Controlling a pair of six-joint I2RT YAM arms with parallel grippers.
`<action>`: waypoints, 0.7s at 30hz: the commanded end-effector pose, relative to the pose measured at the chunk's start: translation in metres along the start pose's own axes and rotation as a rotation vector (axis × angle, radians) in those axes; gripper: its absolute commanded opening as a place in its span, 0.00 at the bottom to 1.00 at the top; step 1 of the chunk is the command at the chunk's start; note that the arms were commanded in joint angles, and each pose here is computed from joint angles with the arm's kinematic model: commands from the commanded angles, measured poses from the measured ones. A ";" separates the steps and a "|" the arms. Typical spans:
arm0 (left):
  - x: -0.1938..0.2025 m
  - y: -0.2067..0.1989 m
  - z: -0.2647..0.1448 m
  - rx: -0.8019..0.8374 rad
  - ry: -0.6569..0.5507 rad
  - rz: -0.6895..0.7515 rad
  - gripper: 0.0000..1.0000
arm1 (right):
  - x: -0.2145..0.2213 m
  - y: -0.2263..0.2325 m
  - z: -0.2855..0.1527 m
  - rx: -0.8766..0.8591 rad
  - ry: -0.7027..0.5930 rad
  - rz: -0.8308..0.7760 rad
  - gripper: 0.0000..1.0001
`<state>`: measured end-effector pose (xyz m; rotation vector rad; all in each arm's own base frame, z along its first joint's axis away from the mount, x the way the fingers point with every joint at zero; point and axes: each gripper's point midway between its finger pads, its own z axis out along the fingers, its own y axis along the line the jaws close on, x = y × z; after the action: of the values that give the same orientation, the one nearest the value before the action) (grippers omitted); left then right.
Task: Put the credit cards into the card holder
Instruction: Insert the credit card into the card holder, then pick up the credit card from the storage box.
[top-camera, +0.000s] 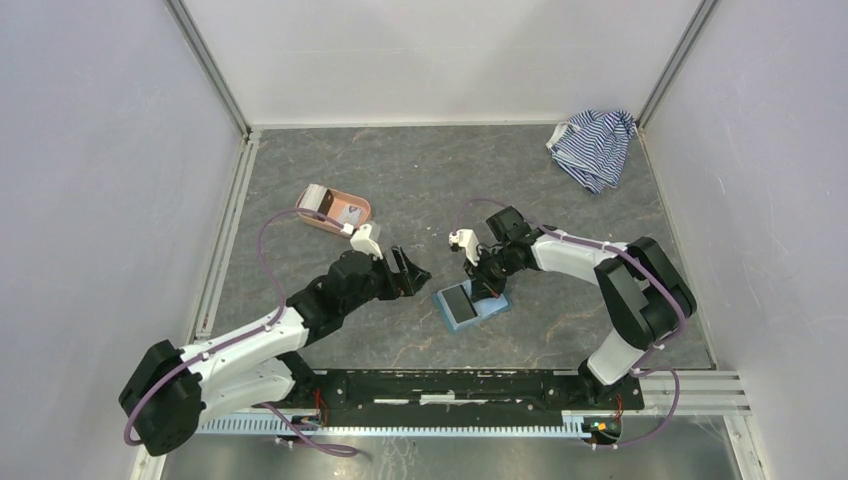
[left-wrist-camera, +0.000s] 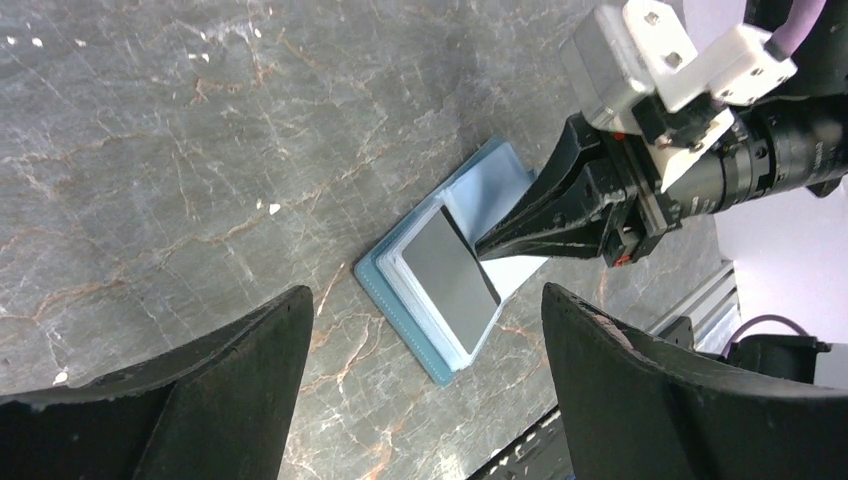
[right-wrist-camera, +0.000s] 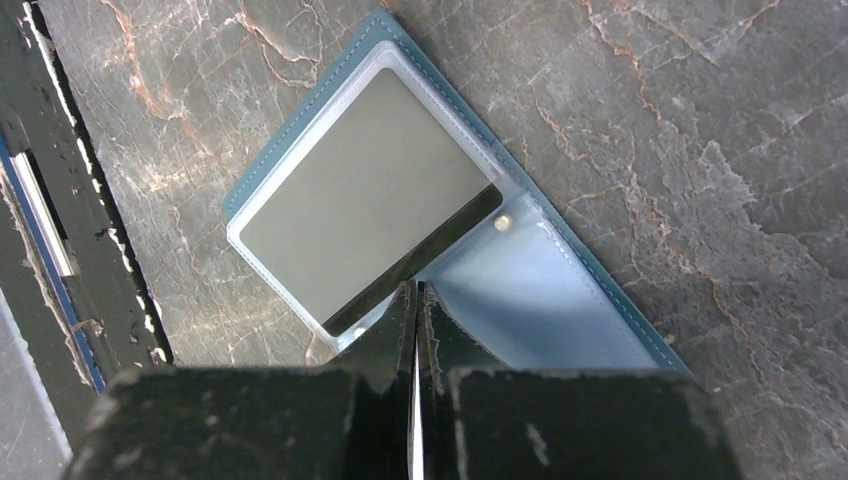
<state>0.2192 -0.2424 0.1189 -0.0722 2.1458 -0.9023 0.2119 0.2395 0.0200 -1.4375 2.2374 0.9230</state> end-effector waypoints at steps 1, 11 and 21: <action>-0.031 -0.010 -0.002 -0.012 -0.067 0.034 0.90 | -0.026 -0.009 -0.020 0.063 -0.058 -0.068 0.00; -0.104 0.018 0.002 -0.164 -0.098 0.143 0.92 | -0.059 -0.006 -0.066 0.071 -0.228 -0.159 0.06; -0.193 0.097 0.015 -0.442 -0.093 0.311 0.92 | -0.086 0.022 -0.103 0.045 -0.510 -0.355 0.46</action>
<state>0.3589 -0.1408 0.1677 -0.1762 2.1443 -0.4737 0.2542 0.2179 0.1352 -1.2829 1.7999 0.8541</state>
